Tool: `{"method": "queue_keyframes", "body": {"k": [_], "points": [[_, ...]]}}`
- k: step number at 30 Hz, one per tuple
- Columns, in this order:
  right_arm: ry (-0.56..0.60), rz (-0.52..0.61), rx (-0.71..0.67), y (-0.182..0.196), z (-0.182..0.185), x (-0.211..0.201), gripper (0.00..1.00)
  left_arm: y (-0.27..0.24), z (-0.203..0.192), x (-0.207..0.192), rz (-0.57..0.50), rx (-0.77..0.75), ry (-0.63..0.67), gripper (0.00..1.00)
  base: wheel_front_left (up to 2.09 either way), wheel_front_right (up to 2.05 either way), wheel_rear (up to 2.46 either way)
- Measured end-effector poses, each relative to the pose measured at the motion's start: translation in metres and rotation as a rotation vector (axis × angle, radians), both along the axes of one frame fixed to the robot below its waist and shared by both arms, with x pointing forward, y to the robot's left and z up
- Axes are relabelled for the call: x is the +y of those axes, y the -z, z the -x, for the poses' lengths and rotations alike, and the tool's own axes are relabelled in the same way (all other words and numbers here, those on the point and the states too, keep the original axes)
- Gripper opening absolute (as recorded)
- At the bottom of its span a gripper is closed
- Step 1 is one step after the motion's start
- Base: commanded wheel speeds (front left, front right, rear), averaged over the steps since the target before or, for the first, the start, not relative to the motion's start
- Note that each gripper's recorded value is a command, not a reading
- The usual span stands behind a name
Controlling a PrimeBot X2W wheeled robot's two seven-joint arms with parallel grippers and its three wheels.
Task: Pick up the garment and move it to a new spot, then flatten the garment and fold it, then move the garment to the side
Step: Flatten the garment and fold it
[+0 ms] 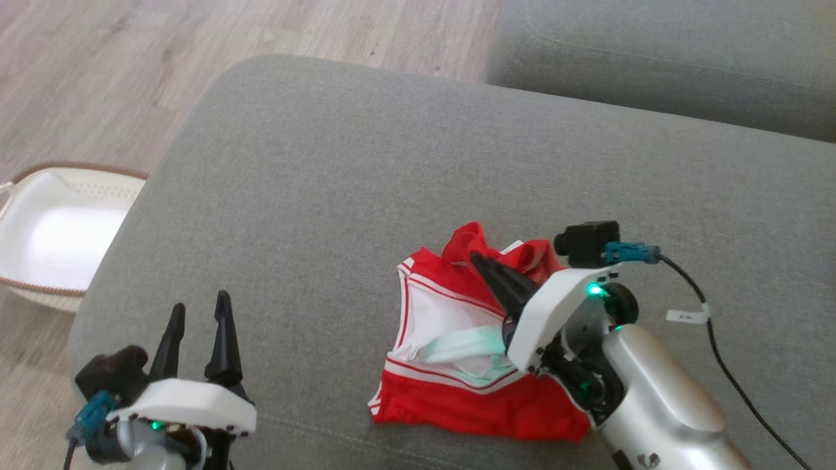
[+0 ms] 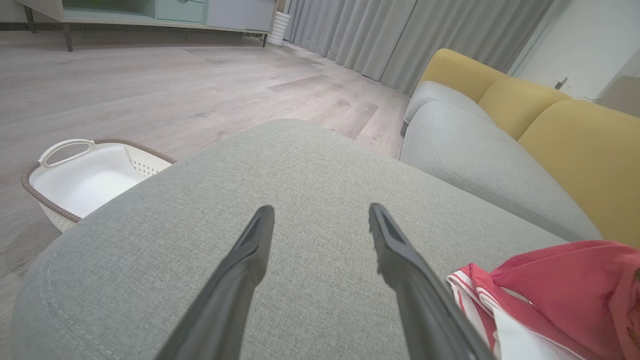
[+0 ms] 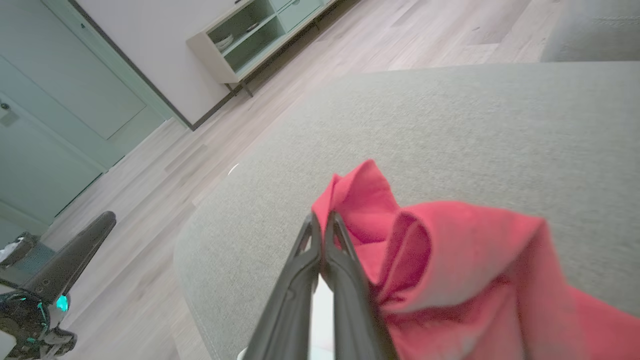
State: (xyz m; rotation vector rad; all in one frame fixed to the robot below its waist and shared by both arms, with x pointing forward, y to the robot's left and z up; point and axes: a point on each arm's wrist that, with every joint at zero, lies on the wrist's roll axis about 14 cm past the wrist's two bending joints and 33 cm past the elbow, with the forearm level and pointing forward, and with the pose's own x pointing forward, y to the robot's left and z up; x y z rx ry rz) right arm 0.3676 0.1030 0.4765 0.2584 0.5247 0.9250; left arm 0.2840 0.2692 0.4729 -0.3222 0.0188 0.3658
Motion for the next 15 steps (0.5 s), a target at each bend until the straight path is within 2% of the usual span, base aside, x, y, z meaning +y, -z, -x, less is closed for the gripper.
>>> {"method": "queue_keyframes", "body": {"k": [11,13,14,15], "points": [[-0.141,0.004,0.062,0.026,0.023,0.038,0.00,0.000,-0.013,0.002,0.007,0.000,-0.005,1.00,0.00,0.00,0.00],[-0.154,0.010,0.069,0.032,0.024,0.041,0.03,0.001,-0.015,0.003,0.007,0.005,-0.007,1.00,0.00,0.00,0.00],[-0.162,0.017,0.074,0.035,0.025,0.042,0.47,0.001,-0.016,0.003,0.006,0.007,-0.006,1.00,0.00,0.00,0.00],[-0.172,0.022,0.085,0.037,0.028,0.043,0.98,0.001,-0.017,0.003,0.002,0.007,-0.004,1.00,0.00,0.00,0.00]]}}
